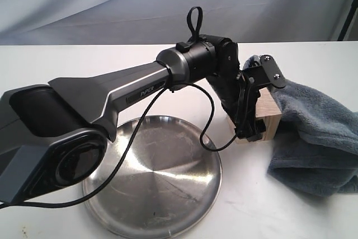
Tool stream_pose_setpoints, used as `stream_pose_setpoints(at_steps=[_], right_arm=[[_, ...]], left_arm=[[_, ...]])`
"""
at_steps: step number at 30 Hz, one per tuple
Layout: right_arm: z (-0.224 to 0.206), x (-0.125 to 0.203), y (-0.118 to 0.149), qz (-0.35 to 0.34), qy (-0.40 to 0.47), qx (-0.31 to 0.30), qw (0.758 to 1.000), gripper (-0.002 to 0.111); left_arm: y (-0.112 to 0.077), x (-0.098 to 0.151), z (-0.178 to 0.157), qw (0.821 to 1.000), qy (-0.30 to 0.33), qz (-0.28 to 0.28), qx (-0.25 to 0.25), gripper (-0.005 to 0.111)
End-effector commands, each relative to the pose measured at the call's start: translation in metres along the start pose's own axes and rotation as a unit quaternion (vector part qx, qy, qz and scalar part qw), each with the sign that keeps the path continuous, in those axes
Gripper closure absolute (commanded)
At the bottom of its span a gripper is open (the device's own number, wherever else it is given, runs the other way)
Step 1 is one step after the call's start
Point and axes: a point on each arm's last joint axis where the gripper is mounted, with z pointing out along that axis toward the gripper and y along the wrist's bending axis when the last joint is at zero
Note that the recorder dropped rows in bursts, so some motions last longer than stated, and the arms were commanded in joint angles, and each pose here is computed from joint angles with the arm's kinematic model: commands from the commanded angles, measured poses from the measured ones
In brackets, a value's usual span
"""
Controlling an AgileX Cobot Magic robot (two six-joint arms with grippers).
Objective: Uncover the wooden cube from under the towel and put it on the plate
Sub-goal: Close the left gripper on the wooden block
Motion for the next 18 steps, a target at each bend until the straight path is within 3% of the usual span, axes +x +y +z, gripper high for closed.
stream_pose_setpoints(at_steps=[1, 4, 8, 13, 18], right_arm=[[0.0, 0.001, 0.0, -0.003, 0.0, -0.001, 1.0, 0.108], [0.0, 0.001, 0.0, -0.003, 0.0, -0.001, 1.0, 0.108], [0.0, 0.001, 0.0, -0.003, 0.0, -0.001, 1.0, 0.108], [0.0, 0.001, 0.0, -0.003, 0.0, -0.001, 1.0, 0.108], [0.0, 0.001, 0.0, -0.003, 0.0, -0.001, 1.0, 0.108]], left_arm=[[0.0, 0.002, 0.002, 1.0, 0.01, 0.004, 0.0, 0.056], [0.001, 0.003, 0.001, 1.0, 0.013, 0.006, -0.003, 0.076], [0.001, 0.003, 0.0, 1.0, 0.013, 0.006, -0.003, 0.091], [0.002, -0.003, -0.012, 1.0, 0.007, 0.009, -0.005, 0.102], [0.004, -0.008, -0.031, 0.999, 0.013, 0.023, -0.02, 0.104]])
